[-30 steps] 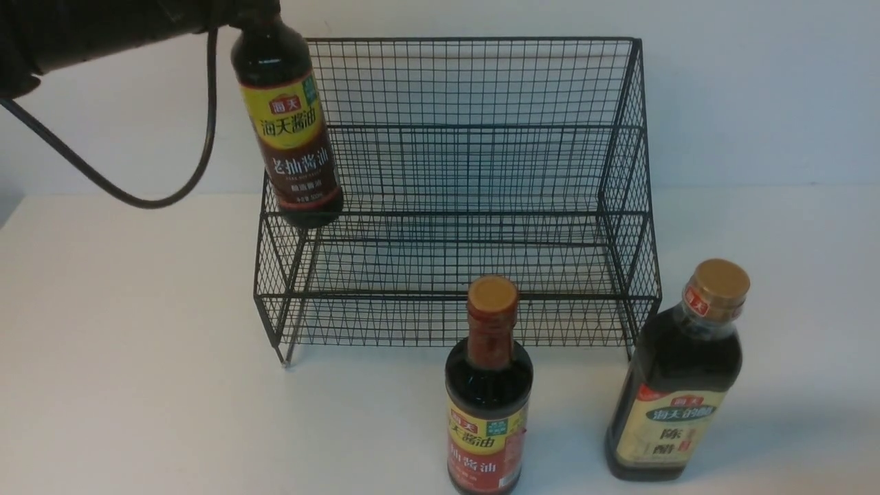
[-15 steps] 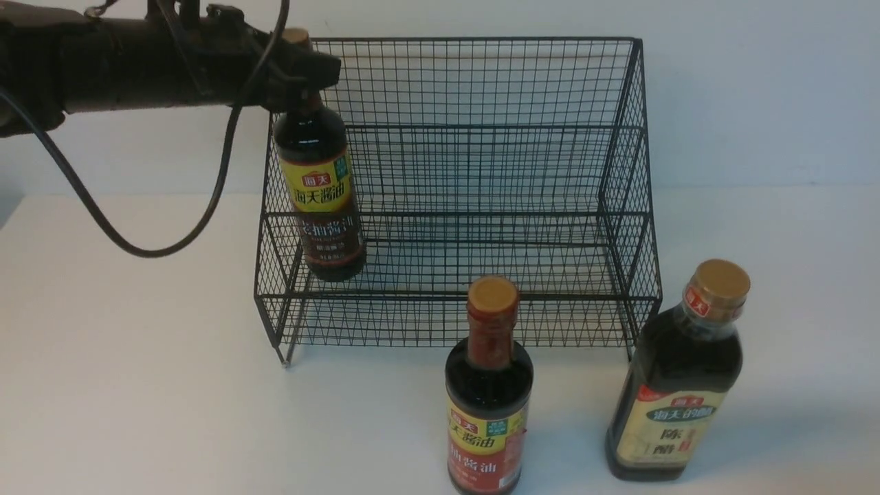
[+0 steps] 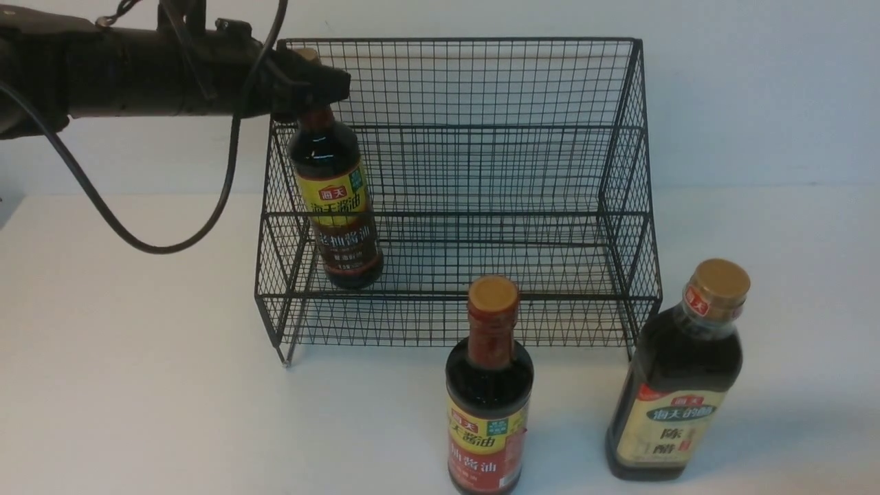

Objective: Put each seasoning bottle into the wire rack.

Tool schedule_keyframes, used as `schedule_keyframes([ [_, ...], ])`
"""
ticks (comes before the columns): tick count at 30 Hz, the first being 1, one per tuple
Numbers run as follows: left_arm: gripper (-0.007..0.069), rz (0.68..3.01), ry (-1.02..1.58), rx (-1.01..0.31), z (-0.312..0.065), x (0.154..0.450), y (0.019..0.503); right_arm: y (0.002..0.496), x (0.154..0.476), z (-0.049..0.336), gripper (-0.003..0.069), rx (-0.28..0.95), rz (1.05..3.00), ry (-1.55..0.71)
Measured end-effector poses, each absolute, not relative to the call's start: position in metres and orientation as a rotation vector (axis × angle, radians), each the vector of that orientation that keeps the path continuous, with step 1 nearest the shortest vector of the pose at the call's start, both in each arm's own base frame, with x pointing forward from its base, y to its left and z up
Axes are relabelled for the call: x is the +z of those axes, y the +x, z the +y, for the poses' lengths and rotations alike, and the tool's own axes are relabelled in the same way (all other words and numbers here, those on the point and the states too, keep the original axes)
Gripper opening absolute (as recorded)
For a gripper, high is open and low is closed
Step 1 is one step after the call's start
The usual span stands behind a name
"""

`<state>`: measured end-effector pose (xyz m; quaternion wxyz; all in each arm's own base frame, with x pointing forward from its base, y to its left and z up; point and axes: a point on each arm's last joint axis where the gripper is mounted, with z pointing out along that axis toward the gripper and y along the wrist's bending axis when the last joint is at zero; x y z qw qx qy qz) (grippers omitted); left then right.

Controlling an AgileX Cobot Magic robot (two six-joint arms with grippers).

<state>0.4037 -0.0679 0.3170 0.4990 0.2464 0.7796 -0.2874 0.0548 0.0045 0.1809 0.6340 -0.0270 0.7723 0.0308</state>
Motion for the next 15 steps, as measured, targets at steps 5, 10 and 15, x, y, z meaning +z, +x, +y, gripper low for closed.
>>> schedule_keyframes([
  [5,0.0479,1.904,0.62,-0.696,-0.068,0.318,0.4,0.055,0.181,0.004,-0.0015,0.07,1.766,-0.062],
  [10,0.0552,1.866,0.627,-0.647,-0.058,0.342,0.387,0.055,0.181,0.004,-0.0015,0.07,1.766,-0.062],
  [15,0.0554,1.815,0.558,-0.604,-0.038,0.376,0.368,0.055,0.181,0.004,-0.0015,0.07,1.766,-0.062],
])
